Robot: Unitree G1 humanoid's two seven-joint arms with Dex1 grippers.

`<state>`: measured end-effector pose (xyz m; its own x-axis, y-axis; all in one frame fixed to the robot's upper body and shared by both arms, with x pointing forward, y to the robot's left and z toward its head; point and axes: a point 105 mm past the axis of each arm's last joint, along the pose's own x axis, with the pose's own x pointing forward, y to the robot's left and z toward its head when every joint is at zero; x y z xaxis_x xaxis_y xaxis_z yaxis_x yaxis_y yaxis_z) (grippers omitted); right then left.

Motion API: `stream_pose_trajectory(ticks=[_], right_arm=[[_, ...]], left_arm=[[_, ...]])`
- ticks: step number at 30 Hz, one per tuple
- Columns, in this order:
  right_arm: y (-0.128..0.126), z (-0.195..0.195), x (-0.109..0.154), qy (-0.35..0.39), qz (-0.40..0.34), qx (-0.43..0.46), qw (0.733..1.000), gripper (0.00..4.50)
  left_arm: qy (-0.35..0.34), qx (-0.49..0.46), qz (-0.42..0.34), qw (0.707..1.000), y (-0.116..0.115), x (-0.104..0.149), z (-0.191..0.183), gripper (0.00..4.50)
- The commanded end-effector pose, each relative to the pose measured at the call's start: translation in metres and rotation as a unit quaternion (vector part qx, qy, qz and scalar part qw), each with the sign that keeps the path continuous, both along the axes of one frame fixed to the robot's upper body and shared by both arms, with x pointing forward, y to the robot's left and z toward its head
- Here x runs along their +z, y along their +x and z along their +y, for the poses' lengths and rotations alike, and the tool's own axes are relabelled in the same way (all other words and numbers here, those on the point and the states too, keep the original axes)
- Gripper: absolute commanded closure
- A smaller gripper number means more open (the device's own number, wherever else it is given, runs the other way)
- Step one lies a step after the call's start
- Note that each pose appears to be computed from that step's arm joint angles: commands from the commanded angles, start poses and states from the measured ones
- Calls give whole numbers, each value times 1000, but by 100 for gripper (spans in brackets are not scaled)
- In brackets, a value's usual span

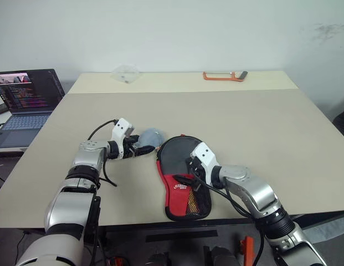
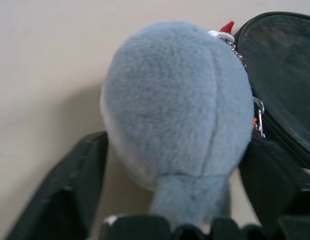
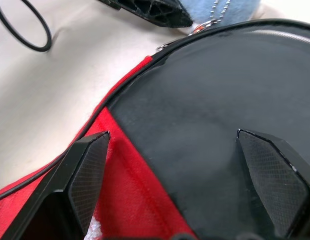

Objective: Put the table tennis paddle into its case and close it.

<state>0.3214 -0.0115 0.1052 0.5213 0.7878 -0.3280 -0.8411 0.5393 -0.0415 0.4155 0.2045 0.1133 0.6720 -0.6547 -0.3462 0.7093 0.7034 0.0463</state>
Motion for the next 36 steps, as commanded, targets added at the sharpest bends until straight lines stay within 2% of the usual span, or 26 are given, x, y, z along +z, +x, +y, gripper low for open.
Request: stream_pose_trajectory(ticks=[1,3,7,9,11,22,36], right_arm=[[5,6,31,29,-49,3,998,0],[5,8,33,31,-51,4,998,0],[14,7,30,22,-56,-14,998,0],[16,9,27,21,-55,-18,998,0],[13,12,23,17,-47,-11,999,0],[-9,22,-15,-32,-3,35,999,0],[-3,13,-43,-67,39,-5,997,0]], left_arm=[[-3,3,-28,1000,5,14,0,159],[-3,2,-27,1000,5,13,-1,239],[-5,-3,-24,1000,3,9,-2,361],[-8,-7,-21,1000,1,7,-2,409],[-8,-8,-20,1000,0,7,-2,436],[20,-7,-29,999,5,16,-2,437],[131,12,-48,990,32,43,-23,437]])
